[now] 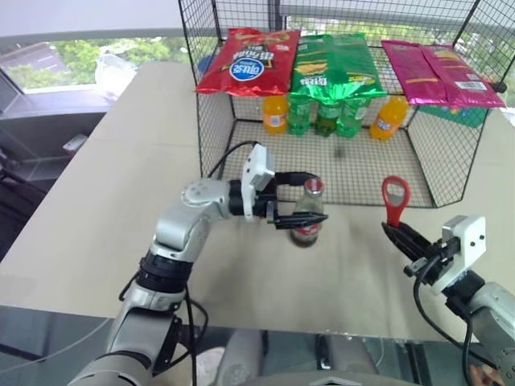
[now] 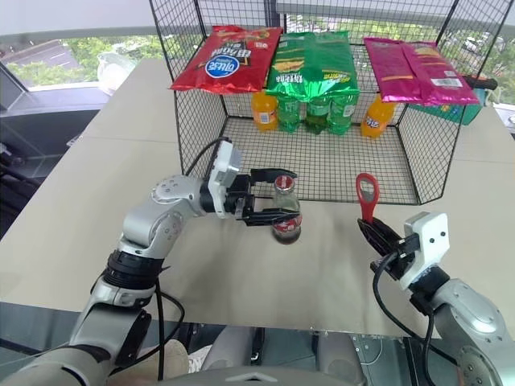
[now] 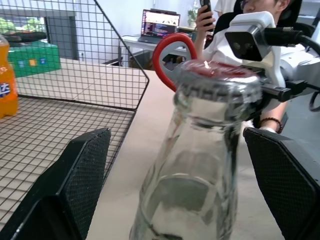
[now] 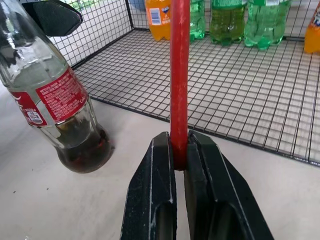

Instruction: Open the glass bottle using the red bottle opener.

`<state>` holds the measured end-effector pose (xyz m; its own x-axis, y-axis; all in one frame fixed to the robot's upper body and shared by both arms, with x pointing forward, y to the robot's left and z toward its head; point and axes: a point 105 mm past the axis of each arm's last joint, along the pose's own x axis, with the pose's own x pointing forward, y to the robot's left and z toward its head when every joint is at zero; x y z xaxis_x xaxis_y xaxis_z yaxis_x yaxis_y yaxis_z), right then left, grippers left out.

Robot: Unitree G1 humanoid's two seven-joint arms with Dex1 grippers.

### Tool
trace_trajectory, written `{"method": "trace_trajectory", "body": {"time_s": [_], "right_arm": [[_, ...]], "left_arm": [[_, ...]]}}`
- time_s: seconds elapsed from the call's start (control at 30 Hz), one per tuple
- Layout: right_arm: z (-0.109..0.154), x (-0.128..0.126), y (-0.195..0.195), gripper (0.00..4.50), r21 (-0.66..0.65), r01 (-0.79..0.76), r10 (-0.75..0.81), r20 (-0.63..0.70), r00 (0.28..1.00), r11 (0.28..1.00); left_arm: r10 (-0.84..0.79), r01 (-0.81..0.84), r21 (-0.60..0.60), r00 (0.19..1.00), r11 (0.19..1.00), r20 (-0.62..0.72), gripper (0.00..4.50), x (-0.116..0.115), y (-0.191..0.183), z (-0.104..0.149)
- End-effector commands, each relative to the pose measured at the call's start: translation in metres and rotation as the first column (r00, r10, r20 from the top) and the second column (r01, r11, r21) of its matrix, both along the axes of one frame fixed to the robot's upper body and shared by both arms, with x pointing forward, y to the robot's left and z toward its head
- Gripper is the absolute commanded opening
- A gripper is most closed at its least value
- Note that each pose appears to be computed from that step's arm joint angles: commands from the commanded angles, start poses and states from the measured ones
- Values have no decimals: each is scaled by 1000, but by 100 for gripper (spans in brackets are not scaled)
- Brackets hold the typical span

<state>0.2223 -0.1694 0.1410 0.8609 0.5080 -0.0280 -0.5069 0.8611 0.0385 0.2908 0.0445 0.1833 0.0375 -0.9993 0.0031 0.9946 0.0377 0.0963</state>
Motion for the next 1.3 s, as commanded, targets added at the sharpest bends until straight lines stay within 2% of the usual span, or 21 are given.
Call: {"method": "trace_trajectory", "body": {"time_s": [0.03,0.1,0.2,0.33,0.47,0.7,0.9,1.13,1.3], "right_arm": [[17,0,4,0,-42,-18,23,121,992,999],[20,0,8,0,-64,-30,40,155,987,997],[23,0,14,0,-92,-42,60,195,979,995],[21,4,23,0,-208,-36,88,249,965,977],[21,8,38,0,-332,-13,130,333,934,943],[34,23,56,0,-464,88,191,521,832,881],[21,23,68,0,-594,101,310,549,776,798],[13,21,73,0,-631,159,339,592,732,759],[23,26,75,0,-591,208,305,647,699,780]], "left_arm": [[-51,51,-8,997,999,49,439,-7,-7,14],[-61,61,0,997,998,41,439,-7,-8,13],[-73,73,10,997,997,33,358,-8,-8,12],[-81,81,19,996,997,30,165,-8,-8,12],[-85,84,24,996,996,29,126,-7,-7,12],[-96,95,40,995,995,26,121,-8,-6,11],[-91,90,54,996,994,23,120,-7,-2,8],[-80,78,76,997,994,21,120,-7,-2,-2],[-78,76,85,997,993,14,120,-6,0,-6]]}}
